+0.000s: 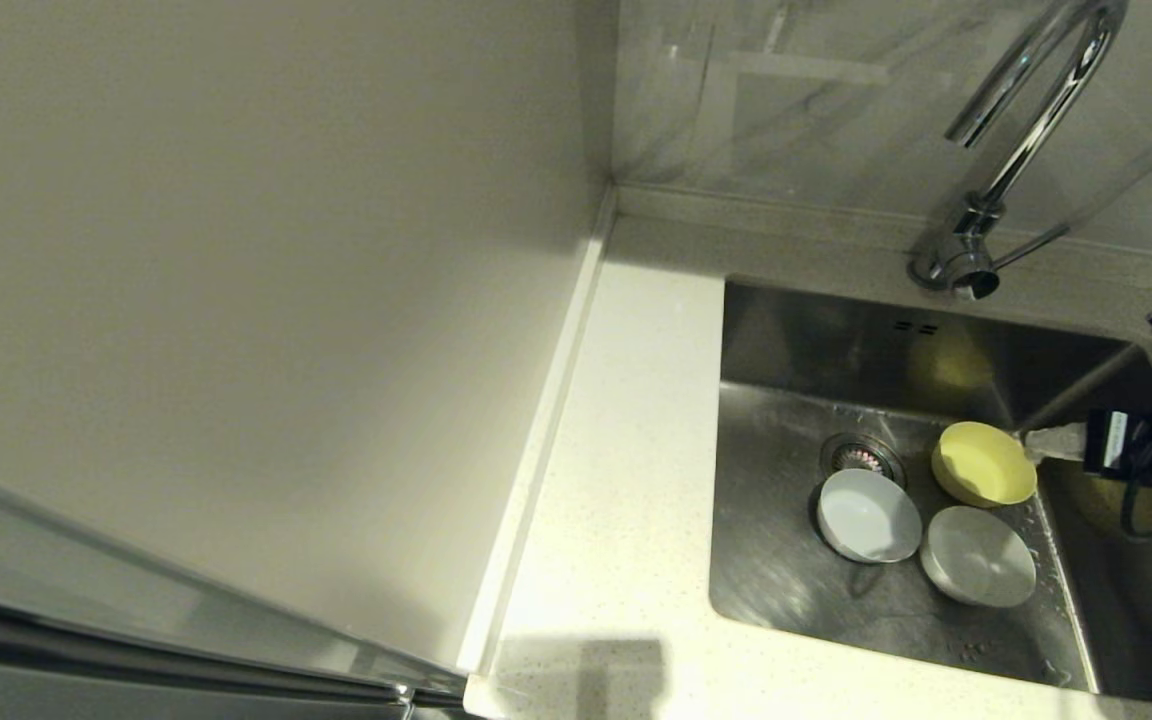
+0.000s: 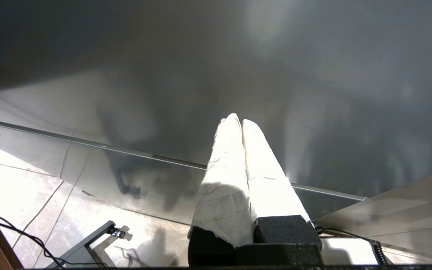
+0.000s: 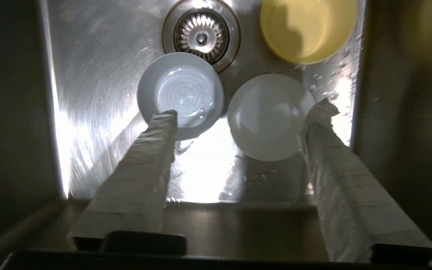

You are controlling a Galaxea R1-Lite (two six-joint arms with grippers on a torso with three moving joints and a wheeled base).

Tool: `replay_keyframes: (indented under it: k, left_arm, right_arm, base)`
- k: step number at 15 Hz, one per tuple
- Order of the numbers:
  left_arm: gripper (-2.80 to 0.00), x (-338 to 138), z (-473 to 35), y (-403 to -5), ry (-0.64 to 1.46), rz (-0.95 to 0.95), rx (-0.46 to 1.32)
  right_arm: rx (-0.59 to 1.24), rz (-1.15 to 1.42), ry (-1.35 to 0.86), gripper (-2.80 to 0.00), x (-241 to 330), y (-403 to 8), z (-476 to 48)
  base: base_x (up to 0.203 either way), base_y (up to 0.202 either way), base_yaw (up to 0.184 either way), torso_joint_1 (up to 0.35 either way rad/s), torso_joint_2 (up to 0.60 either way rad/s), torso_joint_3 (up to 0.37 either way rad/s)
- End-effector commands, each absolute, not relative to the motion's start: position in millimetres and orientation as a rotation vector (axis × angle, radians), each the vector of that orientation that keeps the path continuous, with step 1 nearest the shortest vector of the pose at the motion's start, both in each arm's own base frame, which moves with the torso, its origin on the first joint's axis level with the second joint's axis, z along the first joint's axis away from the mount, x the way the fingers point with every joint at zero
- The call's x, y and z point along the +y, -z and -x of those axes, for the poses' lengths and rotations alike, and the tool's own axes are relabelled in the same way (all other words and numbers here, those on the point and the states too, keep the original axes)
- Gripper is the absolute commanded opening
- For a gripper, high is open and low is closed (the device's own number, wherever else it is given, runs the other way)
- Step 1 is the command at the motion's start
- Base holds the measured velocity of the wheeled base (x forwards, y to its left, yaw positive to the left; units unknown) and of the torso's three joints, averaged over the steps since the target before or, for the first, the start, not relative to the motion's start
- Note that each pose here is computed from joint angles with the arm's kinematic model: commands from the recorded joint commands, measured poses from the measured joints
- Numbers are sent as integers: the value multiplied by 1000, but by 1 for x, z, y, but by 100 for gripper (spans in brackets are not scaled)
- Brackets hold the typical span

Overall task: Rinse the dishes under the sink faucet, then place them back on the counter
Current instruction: Put a bowl back to the table from the sink

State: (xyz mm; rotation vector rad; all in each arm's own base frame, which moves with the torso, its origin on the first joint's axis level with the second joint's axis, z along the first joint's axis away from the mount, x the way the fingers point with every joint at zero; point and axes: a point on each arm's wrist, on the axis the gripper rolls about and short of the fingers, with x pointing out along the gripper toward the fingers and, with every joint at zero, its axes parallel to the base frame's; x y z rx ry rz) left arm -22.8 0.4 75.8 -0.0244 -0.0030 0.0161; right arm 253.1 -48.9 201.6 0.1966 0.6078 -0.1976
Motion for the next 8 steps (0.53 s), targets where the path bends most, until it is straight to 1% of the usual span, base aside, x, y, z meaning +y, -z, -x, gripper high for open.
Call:
replay_keyframes:
  k: [1, 3, 4, 8]
  left_arm:
    - [-280, 0, 23, -76, -14, 25, -6]
    - [-280, 0, 23, -76, -15, 25, -6]
    - [-280, 0, 23, -76, -14, 25, -6]
    - [-280, 0, 23, -76, -15, 25, -6]
  right_arm:
    - [727, -219, 242, 0, -45, -166, -295]
    - [755, -218, 361, 0, -37, -147, -322]
    - [748, -219, 384, 0, -34, -145, -331]
    - [807, -209, 396, 0, -32, -113, -356]
  base:
    - [0, 0, 0, 0, 0, 0]
    - [0, 0, 0, 0, 0, 0]
    - [0, 0, 0, 0, 0, 0]
    - [0, 0, 0, 0, 0, 0]
